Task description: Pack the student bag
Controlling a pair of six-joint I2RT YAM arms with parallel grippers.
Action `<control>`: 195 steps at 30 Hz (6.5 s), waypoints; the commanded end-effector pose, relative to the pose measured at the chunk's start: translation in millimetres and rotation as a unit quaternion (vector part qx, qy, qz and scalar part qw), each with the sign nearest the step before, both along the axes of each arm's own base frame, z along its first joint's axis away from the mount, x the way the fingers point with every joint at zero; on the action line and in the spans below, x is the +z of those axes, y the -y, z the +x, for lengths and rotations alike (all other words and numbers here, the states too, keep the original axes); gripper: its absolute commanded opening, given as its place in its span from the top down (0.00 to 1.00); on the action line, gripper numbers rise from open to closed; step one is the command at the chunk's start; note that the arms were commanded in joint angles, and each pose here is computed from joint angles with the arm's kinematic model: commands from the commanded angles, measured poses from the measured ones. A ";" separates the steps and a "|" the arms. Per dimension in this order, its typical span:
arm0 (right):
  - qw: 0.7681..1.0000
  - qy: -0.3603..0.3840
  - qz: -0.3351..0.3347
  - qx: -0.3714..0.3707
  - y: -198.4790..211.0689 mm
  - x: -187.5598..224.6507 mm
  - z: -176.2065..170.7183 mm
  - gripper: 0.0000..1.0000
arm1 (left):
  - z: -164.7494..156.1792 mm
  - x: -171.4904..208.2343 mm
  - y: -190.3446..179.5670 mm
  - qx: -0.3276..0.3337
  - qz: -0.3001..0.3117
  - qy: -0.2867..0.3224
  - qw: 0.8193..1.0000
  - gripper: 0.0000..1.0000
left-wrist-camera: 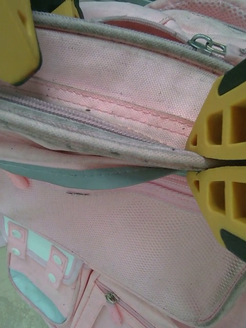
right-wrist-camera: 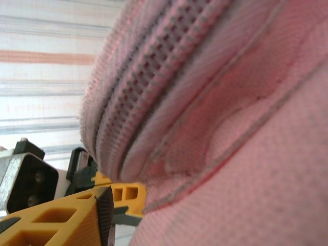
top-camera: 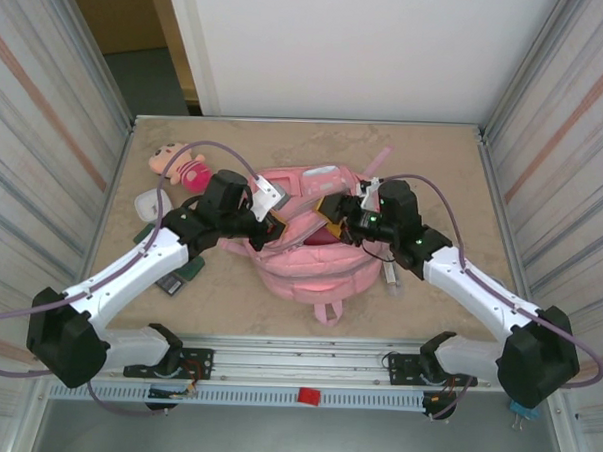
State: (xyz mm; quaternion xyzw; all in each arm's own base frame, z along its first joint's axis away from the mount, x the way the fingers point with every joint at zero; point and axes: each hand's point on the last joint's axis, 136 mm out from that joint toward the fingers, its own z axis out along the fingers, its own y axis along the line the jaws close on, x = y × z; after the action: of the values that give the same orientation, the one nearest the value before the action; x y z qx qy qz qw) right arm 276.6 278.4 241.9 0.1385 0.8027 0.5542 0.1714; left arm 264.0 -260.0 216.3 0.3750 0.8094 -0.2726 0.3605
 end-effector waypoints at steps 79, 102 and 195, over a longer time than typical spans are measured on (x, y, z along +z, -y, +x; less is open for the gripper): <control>0.998 0.037 0.053 0.023 -29.7 58.8 0.8 1.00 | -49.0 -54.8 -49.4 0.310 -0.003 -0.178 0.934 1.00; 0.971 0.074 0.093 0.208 -4.1 129.2 -13.2 1.00 | 4.8 -67.5 -125.4 0.347 0.011 -0.116 0.930 1.00; 0.969 -0.048 -0.188 0.152 -7.1 -76.8 16.4 0.19 | 45.0 -178.3 -336.8 0.770 0.045 -0.353 0.530 0.36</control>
State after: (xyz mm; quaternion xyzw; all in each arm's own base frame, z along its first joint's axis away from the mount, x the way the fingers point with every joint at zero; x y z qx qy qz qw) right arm 287.0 280.1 148.2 0.0251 0.9206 0.3864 0.0512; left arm 304.1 72.9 23.1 -0.4907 0.8671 0.0430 0.0736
